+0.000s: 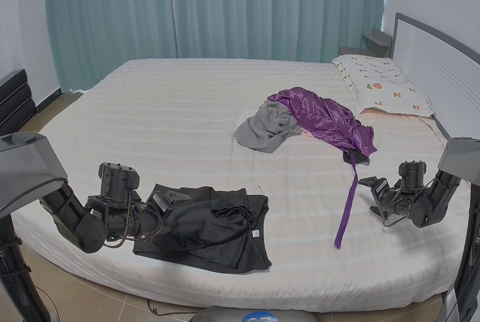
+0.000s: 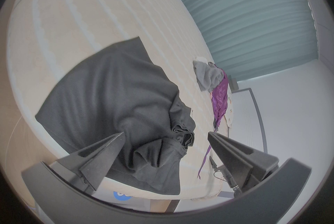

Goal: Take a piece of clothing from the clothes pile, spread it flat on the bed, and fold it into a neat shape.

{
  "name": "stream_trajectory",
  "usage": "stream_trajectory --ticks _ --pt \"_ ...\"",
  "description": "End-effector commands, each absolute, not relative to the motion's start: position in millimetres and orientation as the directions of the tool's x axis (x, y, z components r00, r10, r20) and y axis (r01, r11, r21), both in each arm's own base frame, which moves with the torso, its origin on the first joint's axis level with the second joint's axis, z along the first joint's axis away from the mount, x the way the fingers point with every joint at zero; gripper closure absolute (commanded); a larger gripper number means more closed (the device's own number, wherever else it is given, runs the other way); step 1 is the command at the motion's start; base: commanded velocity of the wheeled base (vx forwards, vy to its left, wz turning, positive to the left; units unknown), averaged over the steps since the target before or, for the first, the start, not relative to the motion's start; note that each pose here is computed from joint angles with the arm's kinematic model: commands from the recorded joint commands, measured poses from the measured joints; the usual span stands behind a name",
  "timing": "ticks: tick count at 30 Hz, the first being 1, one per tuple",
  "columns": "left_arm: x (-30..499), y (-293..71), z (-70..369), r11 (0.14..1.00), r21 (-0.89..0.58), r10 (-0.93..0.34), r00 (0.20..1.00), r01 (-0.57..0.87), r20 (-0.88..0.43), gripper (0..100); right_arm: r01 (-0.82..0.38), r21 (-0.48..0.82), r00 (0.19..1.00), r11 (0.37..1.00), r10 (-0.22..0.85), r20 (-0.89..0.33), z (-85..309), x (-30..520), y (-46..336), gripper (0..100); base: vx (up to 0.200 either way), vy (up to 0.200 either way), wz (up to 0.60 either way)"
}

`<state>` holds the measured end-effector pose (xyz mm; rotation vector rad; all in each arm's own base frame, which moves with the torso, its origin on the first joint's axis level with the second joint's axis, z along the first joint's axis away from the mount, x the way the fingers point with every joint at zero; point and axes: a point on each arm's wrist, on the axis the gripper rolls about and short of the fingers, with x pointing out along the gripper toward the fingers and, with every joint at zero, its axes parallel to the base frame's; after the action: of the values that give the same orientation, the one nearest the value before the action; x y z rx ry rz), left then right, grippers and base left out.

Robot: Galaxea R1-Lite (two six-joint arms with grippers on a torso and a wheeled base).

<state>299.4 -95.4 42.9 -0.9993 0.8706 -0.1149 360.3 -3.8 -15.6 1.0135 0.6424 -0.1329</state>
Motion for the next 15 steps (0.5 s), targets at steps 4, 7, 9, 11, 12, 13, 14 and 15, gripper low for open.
stream_trajectory --ticks 4,7,9,11,12,13,14,15 --pt "294.3 -78.4 42.7 0.537 -0.786 -0.458 0.677 -0.305 -0.576 0 0.329 0.770 0.828 0.546 0.226 -0.514 14.7 346.2 13.6 0 0.000 0.200 0.00" --pt "295.2 -77.7 41.3 0.535 -0.790 -0.457 0.683 -0.301 -0.570 0 0.309 0.762 0.813 0.569 0.258 -0.522 17.0 337.8 31.3 0 0.000 0.200 0.00" --pt "294.6 -76.6 40.2 0.534 -0.788 -0.456 0.681 -0.306 -0.573 0 0.287 0.750 0.806 0.596 0.273 -0.525 21.1 329.8 48.5 0 0.000 0.200 0.00" --pt "294.0 -75.0 39.5 0.533 -0.787 -0.453 0.681 -0.310 -0.575 0 0.267 0.746 0.804 0.610 0.286 -0.521 25.9 324.9 57.3 0 0.000 0.200 0.00" --pt "294.7 -72.8 39.2 0.530 -0.788 -0.450 0.684 -0.314 -0.575 0 0.247 0.740 0.791 0.625 0.311 -0.527 27.8 317.1 69.9 0 0.000 0.200 0.00" --pt "294.7 -72.8 39.2 0.530 -0.788 -0.450 0.684 -0.314 -0.575 0 0.247 0.740 0.791 0.625 0.311 -0.527 27.8 317.1 69.9 0 0.000 0.200 0.00" --pt "296.3 -69.5 38.8 0.526 -0.789 -0.448 0.686 -0.317 -0.574 0 0.222 0.736 0.777 0.640 0.339 -0.530 30.0 310.3 81.9 0 0.000 0.200 0.00" --pt "297.0 -67.9 39.1 0.522 -0.792 -0.449 0.687 -0.317 -0.571 0 0.210 0.735 0.776 0.645 0.347 -0.526 31.9 308.7 87.0 0 0.000 0.200 0.00"
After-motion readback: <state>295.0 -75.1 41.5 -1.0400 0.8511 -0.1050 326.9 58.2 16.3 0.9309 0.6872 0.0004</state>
